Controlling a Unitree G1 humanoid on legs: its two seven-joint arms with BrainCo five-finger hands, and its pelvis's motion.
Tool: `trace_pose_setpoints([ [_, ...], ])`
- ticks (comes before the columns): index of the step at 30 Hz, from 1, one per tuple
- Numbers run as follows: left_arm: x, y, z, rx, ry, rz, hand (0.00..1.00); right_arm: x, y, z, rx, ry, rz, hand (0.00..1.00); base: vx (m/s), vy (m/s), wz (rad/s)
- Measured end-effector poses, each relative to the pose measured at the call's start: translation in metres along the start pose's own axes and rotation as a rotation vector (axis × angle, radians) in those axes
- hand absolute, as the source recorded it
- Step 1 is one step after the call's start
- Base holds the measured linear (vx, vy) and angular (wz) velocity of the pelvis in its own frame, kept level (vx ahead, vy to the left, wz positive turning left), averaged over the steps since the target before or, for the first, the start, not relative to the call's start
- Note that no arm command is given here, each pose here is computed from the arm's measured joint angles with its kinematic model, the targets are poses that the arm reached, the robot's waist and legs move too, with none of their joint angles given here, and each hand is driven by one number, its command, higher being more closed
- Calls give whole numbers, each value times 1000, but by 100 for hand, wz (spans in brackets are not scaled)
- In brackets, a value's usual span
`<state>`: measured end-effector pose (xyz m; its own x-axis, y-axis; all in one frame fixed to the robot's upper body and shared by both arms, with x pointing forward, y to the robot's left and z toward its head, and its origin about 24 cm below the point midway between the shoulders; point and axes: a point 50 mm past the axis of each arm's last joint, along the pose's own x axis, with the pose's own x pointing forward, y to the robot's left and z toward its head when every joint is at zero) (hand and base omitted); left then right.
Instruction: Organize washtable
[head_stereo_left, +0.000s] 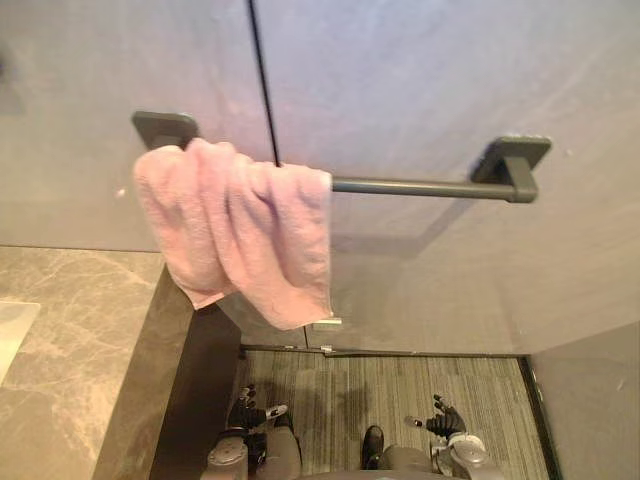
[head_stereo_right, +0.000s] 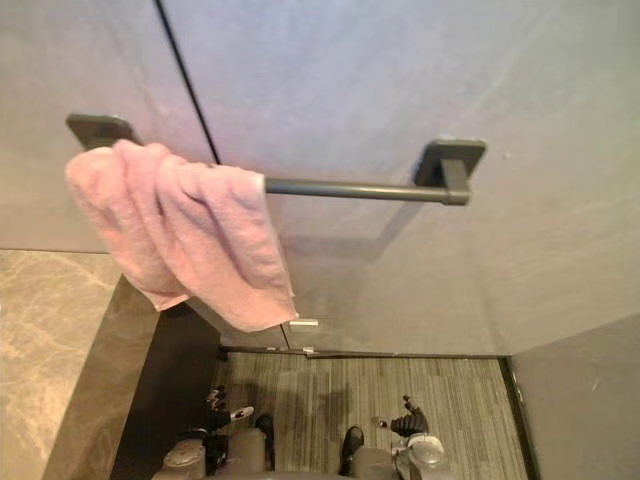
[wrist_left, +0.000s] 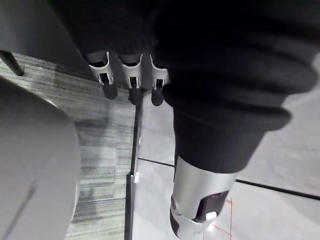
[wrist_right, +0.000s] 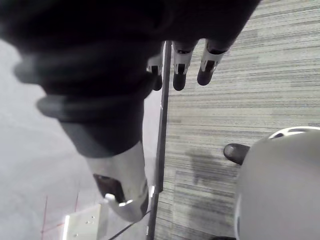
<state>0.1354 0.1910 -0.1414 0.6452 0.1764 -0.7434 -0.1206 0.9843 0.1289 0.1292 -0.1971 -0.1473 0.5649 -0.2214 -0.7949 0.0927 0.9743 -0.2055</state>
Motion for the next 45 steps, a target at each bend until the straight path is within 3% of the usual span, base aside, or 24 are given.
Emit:
trace_pose_setpoints([
  [14,-4,12,-8,3,15,34,0,-1,0,-6,-4,19,0,0,9,7,5],
  [28,-52,25,97,-267,-598,87,0,0,-2,9,-2,-53,-19,0,-16,-6,12],
  [45,-85,28,152,-273,-902,143,0,0,2,13,-42,-69,-3,0,1,1,5],
])
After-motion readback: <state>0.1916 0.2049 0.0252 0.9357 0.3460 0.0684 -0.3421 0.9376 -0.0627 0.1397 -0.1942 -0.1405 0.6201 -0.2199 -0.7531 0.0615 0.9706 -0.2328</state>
